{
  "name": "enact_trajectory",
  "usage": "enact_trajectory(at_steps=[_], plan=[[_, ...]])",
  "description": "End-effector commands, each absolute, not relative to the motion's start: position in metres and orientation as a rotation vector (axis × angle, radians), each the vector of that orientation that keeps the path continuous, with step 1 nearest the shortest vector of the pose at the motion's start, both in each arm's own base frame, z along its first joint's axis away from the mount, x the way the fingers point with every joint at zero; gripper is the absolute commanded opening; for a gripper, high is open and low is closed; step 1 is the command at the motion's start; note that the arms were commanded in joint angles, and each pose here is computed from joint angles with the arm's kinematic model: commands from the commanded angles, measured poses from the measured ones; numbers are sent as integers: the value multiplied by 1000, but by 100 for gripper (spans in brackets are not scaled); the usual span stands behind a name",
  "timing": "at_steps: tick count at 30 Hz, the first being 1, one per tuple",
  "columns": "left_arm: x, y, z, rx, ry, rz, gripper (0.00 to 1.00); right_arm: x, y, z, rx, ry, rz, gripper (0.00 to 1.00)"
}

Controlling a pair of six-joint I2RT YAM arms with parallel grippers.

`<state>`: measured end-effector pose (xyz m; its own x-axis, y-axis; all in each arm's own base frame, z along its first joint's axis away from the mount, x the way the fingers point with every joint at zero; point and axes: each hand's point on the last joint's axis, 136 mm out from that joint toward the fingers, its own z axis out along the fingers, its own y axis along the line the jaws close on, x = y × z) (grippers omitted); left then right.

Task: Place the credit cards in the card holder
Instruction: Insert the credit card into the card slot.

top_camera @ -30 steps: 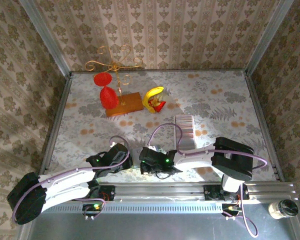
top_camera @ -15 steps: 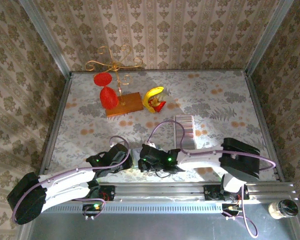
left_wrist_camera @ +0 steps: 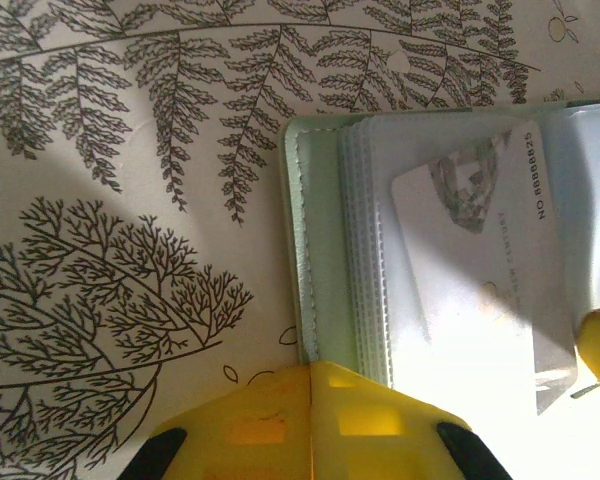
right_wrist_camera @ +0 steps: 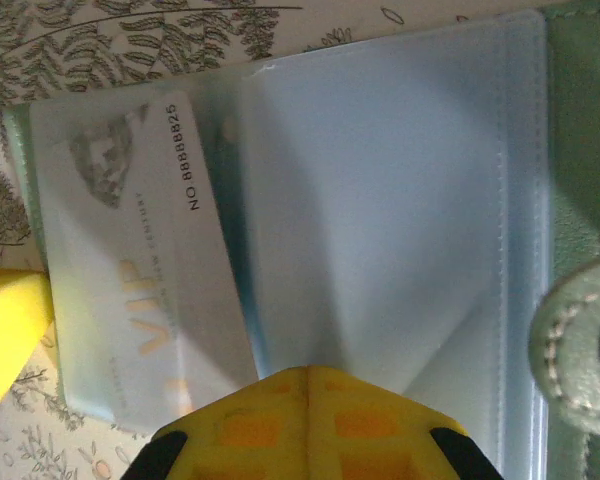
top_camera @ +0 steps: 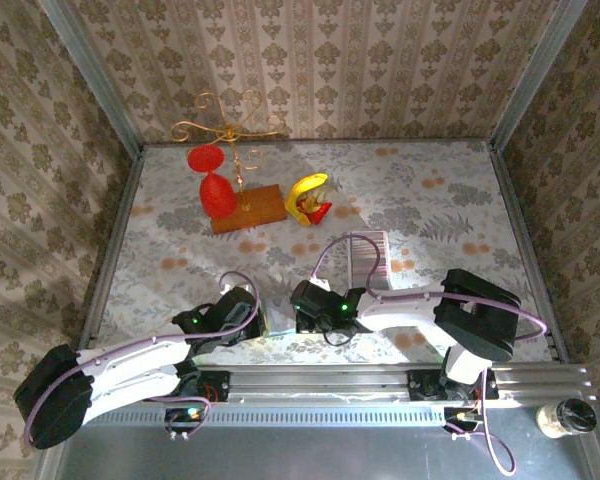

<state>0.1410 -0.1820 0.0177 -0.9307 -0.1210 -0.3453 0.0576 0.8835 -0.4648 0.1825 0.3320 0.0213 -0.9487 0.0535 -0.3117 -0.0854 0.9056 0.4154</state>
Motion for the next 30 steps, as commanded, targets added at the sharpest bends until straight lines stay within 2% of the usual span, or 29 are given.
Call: enact_trajectory(at_steps=[1,6,20,26,30], plan=[[133,-178,10,-31,2715,-657,8,189,324,14,-6,2755,525,3],[133,-178,10,-34,2716,-657,8,179,337,6,-22,2780,574,1],[133,-179,9,-30,2715,-663,8,178,373,43,-96,2678,772,4],[133,-179,9,-28,2713,-662,8,172,380,51,-82,2661,872,5],[133,-179,9,-28,2714,-666,8,174,370,50,-67,2654,826,5]])
